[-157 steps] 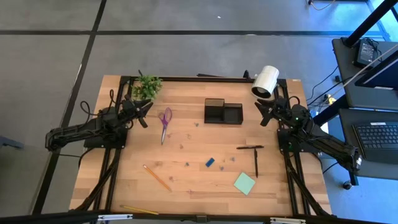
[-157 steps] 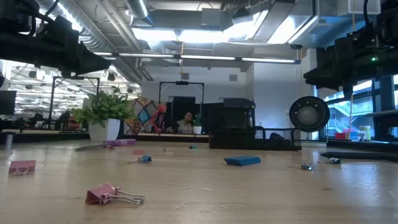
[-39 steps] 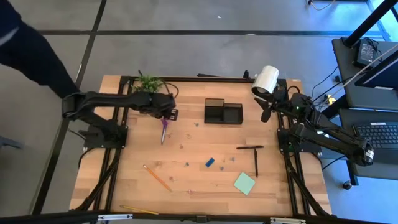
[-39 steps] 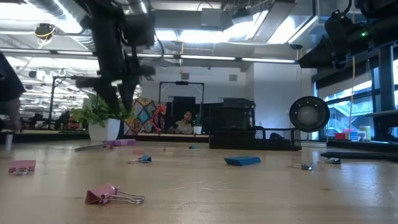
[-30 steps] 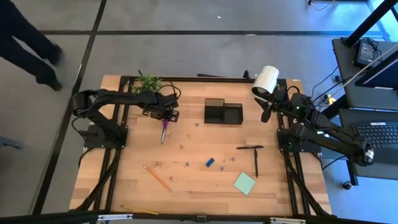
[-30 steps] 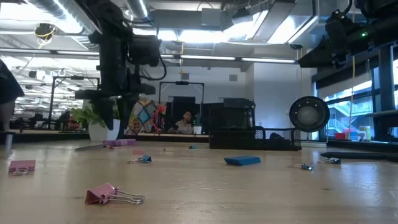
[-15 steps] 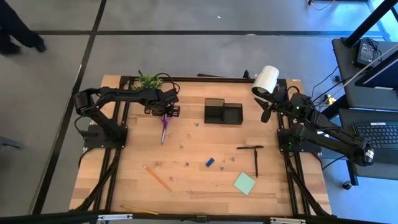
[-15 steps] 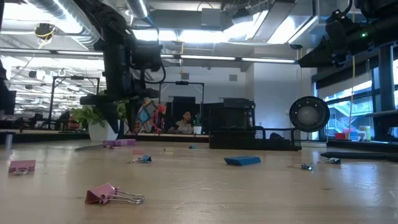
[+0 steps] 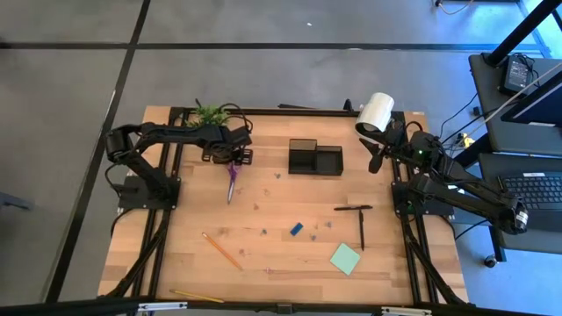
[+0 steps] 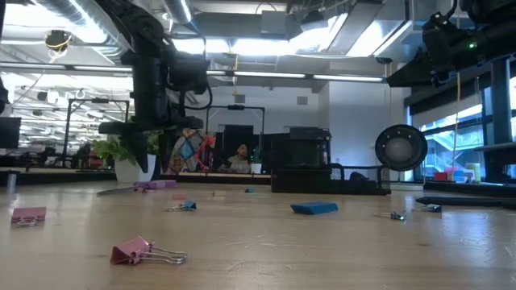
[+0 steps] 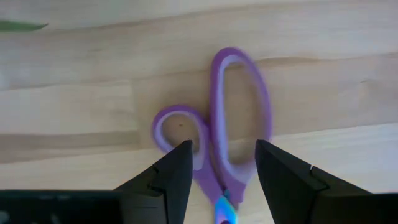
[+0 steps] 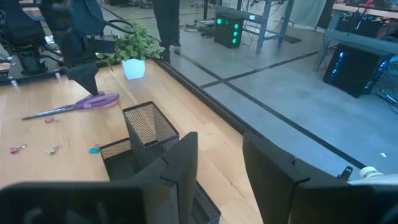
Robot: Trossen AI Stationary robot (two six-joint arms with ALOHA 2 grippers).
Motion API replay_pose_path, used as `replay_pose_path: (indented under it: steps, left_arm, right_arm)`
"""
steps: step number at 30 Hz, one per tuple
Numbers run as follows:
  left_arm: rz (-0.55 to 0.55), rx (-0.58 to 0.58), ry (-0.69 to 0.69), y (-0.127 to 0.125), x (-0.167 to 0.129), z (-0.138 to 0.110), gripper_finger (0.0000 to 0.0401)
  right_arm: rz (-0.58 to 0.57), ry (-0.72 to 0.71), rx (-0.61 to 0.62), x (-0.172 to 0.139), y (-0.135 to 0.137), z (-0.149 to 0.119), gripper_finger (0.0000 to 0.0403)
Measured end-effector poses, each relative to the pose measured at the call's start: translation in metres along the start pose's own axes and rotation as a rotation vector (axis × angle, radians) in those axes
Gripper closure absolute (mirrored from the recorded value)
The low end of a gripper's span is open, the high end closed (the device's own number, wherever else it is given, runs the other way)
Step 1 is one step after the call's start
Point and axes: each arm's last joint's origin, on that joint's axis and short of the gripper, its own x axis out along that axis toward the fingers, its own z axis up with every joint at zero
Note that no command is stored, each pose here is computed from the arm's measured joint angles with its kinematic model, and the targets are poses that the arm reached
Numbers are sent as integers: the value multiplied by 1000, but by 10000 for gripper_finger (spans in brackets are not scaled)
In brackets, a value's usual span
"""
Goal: Pick and place office supplies into organizer
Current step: Put the purple scissors into the black desk organizer
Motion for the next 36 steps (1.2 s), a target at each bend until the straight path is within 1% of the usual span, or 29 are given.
replay_pose_path:
  steps: [7,11,17,21,25,28,36]
  left_arm:
    - [-30,0,-14,-4,0,0,239]
    - [6,-2,10,-4,10,0,239]
    - [58,1,55,-9,35,-1,239]
    - [86,1,70,-9,40,-1,242]
    - [86,0,65,-7,37,-1,257]
    - [71,-1,35,-6,31,-1,273]
    - [72,3,18,-5,28,0,328]
  right_arm:
    - [-1,0,0,0,0,0,270]
    - [0,0,0,0,0,0,270]
    - [0,0,0,0,0,0,270]
    - [-1,1,0,0,0,0,270]
    - [-1,1,0,0,0,0,270]
    - [0,1,0,0,0,0,270]
    - [0,1,0,0,0,0,270]
